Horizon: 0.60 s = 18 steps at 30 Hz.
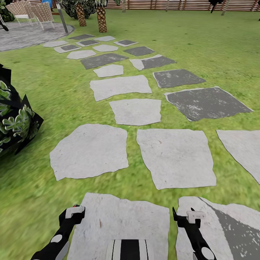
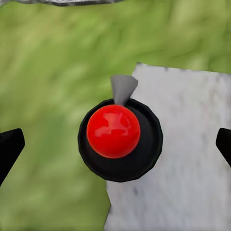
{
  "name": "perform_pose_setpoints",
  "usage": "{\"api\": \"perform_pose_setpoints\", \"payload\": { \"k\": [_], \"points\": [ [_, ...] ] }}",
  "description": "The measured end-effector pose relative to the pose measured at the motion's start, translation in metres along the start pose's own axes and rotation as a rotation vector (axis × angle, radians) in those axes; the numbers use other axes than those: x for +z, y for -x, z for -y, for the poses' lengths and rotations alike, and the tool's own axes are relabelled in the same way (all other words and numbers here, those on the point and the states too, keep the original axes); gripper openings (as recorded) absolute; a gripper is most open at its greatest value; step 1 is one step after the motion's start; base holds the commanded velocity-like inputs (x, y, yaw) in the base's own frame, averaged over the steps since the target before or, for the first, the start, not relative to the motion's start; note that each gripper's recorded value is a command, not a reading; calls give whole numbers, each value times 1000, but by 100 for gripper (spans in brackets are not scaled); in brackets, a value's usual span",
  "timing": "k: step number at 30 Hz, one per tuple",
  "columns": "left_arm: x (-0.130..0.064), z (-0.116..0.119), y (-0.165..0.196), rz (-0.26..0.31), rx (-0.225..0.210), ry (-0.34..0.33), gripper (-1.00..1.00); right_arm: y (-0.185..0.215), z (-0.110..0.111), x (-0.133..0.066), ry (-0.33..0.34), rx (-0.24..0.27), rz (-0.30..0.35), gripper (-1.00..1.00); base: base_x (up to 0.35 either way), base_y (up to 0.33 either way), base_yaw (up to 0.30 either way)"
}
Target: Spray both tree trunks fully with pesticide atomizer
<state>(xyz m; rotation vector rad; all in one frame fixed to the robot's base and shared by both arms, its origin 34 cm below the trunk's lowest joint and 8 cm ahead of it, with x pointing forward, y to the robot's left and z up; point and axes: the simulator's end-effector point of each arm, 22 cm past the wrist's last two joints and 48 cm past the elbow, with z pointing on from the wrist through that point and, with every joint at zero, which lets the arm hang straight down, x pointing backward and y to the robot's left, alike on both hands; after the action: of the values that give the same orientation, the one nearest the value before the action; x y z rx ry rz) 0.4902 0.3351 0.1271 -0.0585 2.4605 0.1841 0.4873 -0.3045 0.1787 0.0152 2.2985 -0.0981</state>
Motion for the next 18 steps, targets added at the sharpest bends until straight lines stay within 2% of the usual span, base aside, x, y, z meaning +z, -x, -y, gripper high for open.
{"api": "perform_pose_setpoints", "payload": {
  "k": [18],
  "points": [
    [1,0,-7,-12,4,-1,100,-6,0,0,-1,0,-12,100,0,0,0]
  ]
}}
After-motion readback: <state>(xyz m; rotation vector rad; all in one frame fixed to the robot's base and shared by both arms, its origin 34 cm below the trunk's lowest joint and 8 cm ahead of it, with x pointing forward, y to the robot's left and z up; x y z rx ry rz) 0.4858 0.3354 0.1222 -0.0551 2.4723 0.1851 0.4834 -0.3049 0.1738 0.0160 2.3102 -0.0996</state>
